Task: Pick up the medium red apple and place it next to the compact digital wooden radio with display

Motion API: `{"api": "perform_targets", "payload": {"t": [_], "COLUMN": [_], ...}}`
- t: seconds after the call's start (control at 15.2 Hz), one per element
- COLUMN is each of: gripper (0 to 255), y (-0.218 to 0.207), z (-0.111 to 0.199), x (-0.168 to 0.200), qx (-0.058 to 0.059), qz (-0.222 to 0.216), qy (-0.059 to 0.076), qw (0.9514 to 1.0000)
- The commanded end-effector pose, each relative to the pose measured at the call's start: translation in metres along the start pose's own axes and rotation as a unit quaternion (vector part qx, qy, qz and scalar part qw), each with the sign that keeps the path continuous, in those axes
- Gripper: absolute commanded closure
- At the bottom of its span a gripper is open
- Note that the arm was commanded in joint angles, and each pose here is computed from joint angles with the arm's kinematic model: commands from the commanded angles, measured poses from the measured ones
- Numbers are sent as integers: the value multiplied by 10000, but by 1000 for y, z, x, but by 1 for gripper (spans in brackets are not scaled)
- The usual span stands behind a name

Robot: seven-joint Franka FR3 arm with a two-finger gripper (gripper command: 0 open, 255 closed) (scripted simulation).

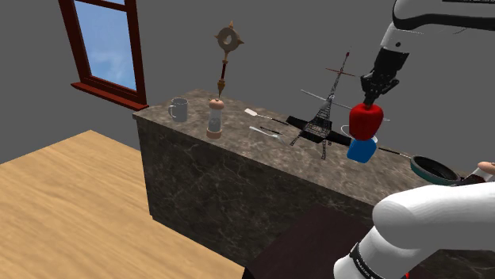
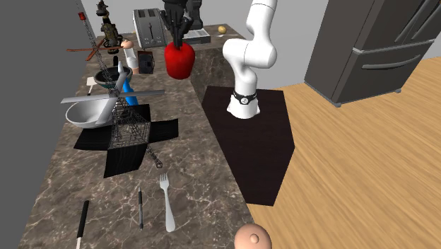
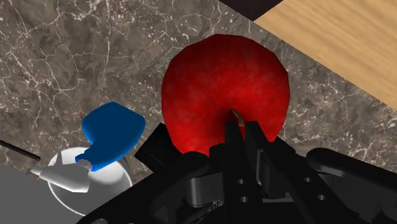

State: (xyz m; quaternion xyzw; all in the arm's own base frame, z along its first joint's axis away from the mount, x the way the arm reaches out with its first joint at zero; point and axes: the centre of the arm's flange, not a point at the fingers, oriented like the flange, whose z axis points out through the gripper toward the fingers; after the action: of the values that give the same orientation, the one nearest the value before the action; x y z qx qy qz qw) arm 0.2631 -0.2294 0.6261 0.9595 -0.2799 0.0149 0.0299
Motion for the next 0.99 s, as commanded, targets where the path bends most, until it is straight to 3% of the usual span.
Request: {"api": "perform_targets", "payload": {"t": [0.0, 0.92], "gripper": [255, 255], "y": [24, 192], "z": [0, 5], "x": [-13, -89], "qx": [2, 2], "qz": [-9, -9], "qy": [0, 0], "qw": [10000, 10000]}}
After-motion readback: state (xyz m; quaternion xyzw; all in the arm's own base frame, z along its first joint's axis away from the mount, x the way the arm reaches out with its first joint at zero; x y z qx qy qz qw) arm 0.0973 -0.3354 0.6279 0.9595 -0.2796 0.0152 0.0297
